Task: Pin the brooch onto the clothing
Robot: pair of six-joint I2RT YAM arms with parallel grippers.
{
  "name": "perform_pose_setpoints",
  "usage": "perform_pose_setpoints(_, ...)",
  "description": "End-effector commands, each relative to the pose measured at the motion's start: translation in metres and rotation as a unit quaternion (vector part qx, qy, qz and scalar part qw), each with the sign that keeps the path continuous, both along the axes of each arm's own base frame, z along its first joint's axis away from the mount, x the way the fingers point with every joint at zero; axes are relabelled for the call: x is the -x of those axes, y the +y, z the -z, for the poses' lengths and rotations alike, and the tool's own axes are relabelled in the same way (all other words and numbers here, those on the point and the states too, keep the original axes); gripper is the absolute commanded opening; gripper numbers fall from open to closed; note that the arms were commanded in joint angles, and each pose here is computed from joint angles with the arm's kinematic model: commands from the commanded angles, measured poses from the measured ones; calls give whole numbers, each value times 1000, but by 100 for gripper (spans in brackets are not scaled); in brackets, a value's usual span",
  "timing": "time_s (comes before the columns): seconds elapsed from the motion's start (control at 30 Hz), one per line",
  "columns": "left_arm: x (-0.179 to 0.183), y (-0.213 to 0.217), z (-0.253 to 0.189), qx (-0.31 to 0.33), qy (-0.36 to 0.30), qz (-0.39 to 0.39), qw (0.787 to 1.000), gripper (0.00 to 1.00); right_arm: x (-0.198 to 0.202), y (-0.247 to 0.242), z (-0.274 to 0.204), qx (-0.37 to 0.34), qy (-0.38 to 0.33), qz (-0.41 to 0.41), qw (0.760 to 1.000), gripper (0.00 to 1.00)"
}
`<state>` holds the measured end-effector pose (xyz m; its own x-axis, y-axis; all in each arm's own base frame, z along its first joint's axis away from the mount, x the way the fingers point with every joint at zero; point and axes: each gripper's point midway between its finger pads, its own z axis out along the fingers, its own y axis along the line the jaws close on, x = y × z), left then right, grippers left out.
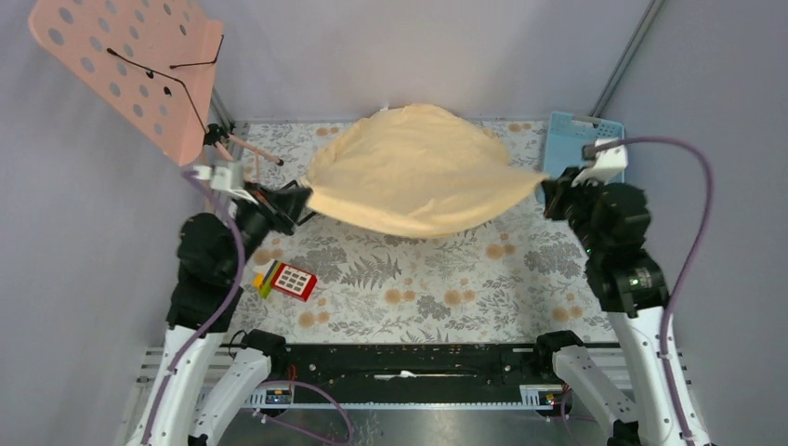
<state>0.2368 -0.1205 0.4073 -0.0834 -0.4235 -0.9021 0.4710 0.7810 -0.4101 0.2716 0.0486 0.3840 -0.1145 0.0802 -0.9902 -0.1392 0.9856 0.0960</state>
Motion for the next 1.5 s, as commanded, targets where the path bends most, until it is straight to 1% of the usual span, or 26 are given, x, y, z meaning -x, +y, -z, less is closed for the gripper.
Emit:
perform_pose_setpoints(0.0, 28, -12, 94, 24, 137, 45, 989, 0, 32, 9, 90, -110, 103, 11, 988, 0)
perform_pose_setpoints(0.1, 49, -5, 149, 6, 236, 36, 971, 0, 55, 19, 147, -146, 188, 4, 971, 0)
perform_pose_setpoints(0.17, 66, -3, 179, 1, 310, 33, 950, 0, 70, 16, 179, -152, 247, 27, 957, 0)
perform_pose_setpoints(0.3, 86, -5, 216, 17, 408, 34, 912, 0, 99, 5, 219, -144, 347, 76, 924, 0)
perform_pose_setpoints(0.37, 95, -10, 228, 16, 438, 49, 898, 0, 109, 4, 226, -145, 377, 87, 911, 0)
perform_pose_setpoints(0.43, 103, -8, 240, 8, 460, 48, 886, 0, 115, 4, 224, -149, 390, 94, 904, 0)
perform_pose_setpoints(0.57, 115, 0, 253, -10, 482, 36, 876, 0, 126, 3, 224, -154, 403, 101, 897, 1)
perform_pose_setpoints(0.63, 121, 2, 256, -16, 490, 37, 871, 2, 134, 5, 227, -158, 415, 97, 891, 9)
perform_pose_setpoints(0.67, 125, 1, 256, -16, 494, 41, 868, 6, 139, 6, 230, -160, 423, 95, 887, 13)
perform_pose_setpoints(0.7, 129, 1, 257, -18, 496, 47, 867, 12, 144, 6, 233, -160, 431, 95, 883, 19)
perform_pose_setpoints(0.73, 133, 1, 258, -20, 500, 51, 864, 19, 149, 6, 234, -160, 437, 96, 880, 30)
perform_pose_setpoints(0.77, 139, 3, 260, -23, 507, 47, 861, 31, 153, 5, 235, -161, 439, 98, 878, 38)
perform_pose_setpoints(0.83, 145, 8, 260, -29, 508, 39, 860, 57, 160, 3, 234, -162, 437, 101, 879, 49)
perform_pose_setpoints(0.9, 149, 13, 255, -32, 503, 29, 863, 82, 162, 1, 227, -165, 423, 103, 885, 57)
perform_pose_setpoints(0.93, 150, 14, 251, -32, 500, 27, 865, 86, 161, 0, 222, -167, 414, 104, 889, 60)
perform_pose_setpoints(1.07, 146, 14, 229, -33, 479, 27, 877, 93, 154, 0, 207, -166, 391, 97, 900, 65)
perform_pose_setpoints(1.13, 136, 12, 221, -34, 465, 30, 884, 96, 147, 2, 204, -163, 388, 88, 903, 69)
perform_pose_setpoints(1.2, 122, 8, 215, -30, 451, 31, 891, 98, 138, 7, 204, -163, 388, 76, 904, 70)
perform_pose_setpoints(1.27, 103, 1, 206, -20, 430, 39, 902, 99, 126, 14, 202, -162, 385, 57, 907, 72)
perform_pose_setpoints(1.4, 56, -11, 183, 1, 384, 39, 923, 99, 98, 22, 197, -154, 370, 35, 915, 84)
perform_pose_setpoints(1.47, 30, -16, 177, -2, 374, 35, 927, 99, 84, 24, 198, -152, 365, 31, 918, 87)
